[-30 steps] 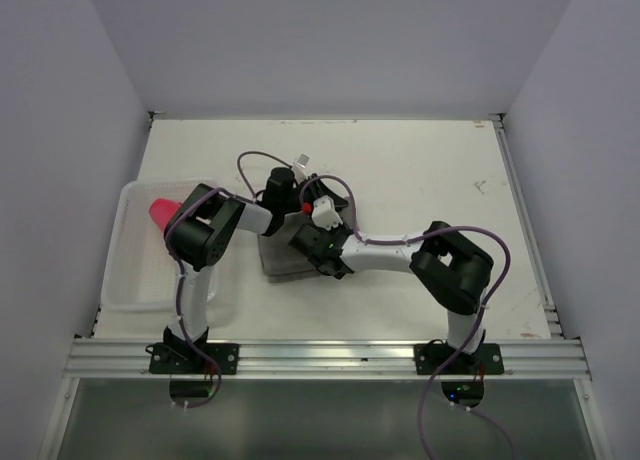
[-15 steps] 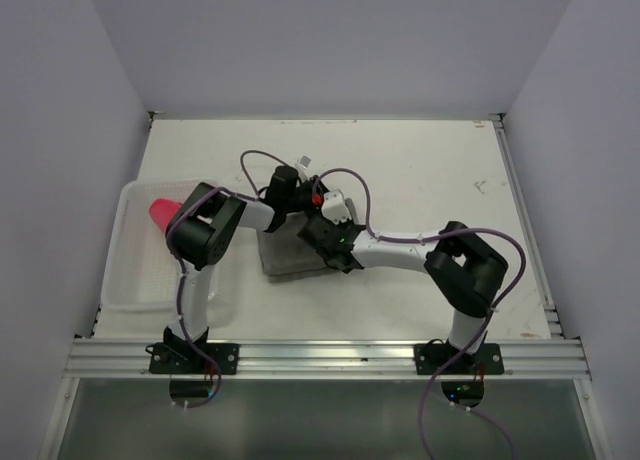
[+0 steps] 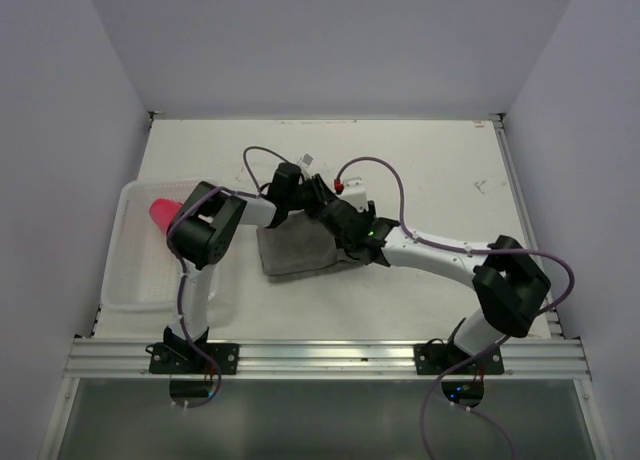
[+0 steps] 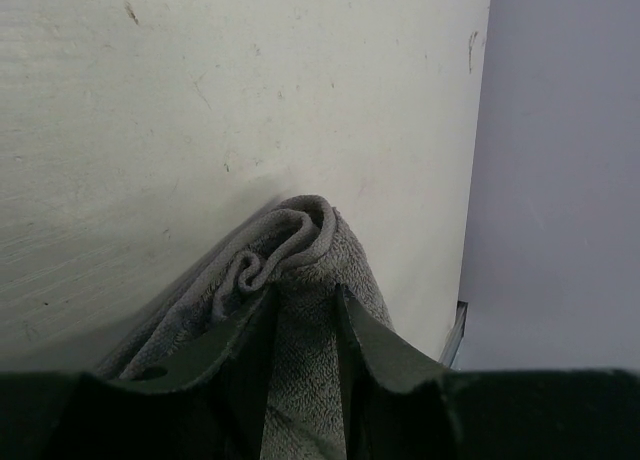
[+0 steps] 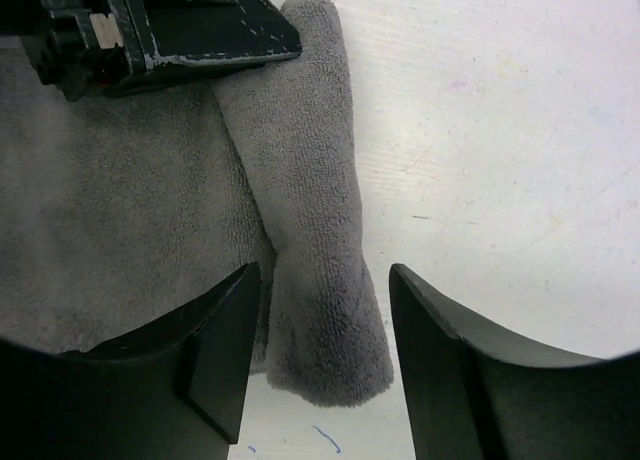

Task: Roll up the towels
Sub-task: Roll the towel

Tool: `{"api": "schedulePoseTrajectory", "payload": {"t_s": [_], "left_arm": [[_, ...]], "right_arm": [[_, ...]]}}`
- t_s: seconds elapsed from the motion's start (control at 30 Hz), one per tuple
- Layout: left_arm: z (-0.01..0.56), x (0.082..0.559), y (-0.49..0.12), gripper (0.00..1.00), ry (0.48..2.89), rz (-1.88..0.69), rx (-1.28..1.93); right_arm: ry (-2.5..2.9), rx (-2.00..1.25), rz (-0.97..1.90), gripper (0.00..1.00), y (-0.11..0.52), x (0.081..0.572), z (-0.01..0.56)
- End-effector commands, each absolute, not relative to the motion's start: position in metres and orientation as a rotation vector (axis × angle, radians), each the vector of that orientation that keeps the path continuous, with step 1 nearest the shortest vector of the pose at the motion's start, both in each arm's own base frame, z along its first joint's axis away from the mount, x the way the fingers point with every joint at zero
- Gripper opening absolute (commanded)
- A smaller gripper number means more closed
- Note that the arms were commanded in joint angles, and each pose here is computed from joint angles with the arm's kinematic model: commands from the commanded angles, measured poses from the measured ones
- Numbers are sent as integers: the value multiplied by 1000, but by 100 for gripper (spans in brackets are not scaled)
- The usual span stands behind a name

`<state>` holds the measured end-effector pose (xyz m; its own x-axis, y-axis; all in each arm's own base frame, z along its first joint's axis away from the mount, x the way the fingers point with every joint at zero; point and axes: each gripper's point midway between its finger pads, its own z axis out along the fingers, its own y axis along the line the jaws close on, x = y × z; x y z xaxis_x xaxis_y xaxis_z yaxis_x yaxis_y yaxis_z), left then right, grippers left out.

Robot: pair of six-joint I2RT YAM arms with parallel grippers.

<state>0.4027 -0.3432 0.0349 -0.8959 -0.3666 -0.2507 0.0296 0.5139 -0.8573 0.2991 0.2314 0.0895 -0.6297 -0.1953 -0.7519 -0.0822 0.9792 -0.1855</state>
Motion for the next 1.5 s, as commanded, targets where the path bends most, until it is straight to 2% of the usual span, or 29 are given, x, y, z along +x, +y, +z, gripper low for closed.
{"api": "schedulePoseTrajectory", "payload": {"t_s": [0.0,0.2,0.37,0.7,0.77,0.8,0.87,0.9,1.13,1.2,1.47], "left_arm": [[-29,388,-315,35,2538,-1099,-353],[-30,387,-312,35,2540,-1088,-351],[-28,387,-312,35,2533,-1098,-348],[-22,387,-314,35,2521,-1117,-341],[-22,387,-313,35,2521,-1118,-340],[-21,386,-313,35,2521,-1118,-338],[-20,387,-313,35,2520,-1118,-335],[-19,387,-314,35,2517,-1120,-334],[-14,391,-313,35,2509,-1106,-321],[-12,394,-312,35,2505,-1094,-318],[-10,398,-306,35,2510,-1054,-293]], "right_arm": [[2267,-111,20,59,233,296,109],[2301,8,314,61,230,277,116],[2314,149,591,58,231,266,113],[2371,175,551,59,218,260,81],[2379,159,535,54,218,261,75],[2374,154,524,46,217,262,74],[2371,124,508,37,217,263,72],[2362,119,483,29,214,265,72],[2295,-56,262,3,208,264,79],[2270,-173,181,0,218,260,83],[2165,-435,-191,0,224,252,81]]}}
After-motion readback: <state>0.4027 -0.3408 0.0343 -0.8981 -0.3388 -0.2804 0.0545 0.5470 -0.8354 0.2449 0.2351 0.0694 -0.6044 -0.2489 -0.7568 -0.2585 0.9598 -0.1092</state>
